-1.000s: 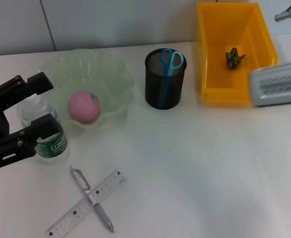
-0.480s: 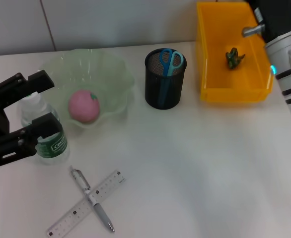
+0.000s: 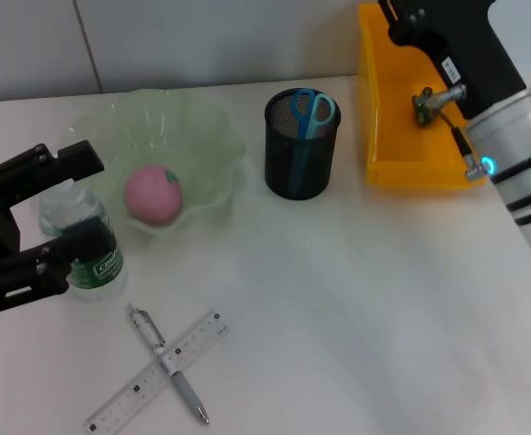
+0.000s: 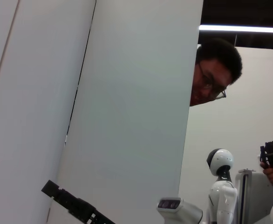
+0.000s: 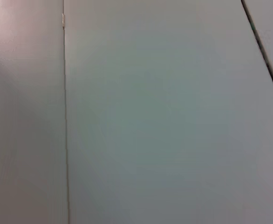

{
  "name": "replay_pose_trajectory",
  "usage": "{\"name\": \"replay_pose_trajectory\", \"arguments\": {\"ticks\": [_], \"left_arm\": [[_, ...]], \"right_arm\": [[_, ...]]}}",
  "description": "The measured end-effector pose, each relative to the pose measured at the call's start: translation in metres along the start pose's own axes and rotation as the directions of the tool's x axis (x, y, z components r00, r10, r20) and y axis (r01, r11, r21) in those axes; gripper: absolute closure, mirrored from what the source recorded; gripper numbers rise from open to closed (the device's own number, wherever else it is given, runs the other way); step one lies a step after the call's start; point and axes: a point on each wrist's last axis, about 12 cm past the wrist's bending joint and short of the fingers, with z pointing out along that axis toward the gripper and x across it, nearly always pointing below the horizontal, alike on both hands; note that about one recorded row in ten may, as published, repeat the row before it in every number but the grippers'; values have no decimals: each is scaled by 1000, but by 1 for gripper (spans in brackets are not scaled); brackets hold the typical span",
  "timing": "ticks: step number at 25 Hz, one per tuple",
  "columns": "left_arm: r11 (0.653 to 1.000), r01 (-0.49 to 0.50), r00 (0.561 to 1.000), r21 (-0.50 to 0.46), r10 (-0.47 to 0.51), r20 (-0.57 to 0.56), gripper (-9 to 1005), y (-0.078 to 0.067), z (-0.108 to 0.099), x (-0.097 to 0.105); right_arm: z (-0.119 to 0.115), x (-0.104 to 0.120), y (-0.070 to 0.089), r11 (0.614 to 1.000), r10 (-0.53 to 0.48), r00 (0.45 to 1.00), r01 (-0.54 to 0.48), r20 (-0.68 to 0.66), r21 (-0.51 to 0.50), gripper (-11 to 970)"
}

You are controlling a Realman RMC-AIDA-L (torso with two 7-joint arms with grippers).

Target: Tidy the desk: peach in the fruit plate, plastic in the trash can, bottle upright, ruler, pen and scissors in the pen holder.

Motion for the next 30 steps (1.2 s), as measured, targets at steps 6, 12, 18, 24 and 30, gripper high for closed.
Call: {"name": "replay_pose_trajectory", "arguments": {"ticks": [6,12,18,24,30], "left_arm": [[1000,8,999,6,-8,-40,209,-1,1,3],[1000,12,998,7,-11,-70,210,0,1,5],[1000,2,993,-3,-2,-116,210,2,0,6],[1000,-14,979,-9,12,-205,209,6,1,4],[999,-10,938,-31,-2,-346,209,13,7,-6]], "right_arm": [[-7,2,5,978,149,986,-159,-80,-134,380],[-14,-4,-7,873,273,903,-377,-331,-309,286],[-29,-26,-28,723,240,776,-544,-583,-426,191],[-40,-46,-57,675,104,637,-609,-764,-416,162],[-53,-68,-77,639,-37,563,-622,-826,-452,164]]}}
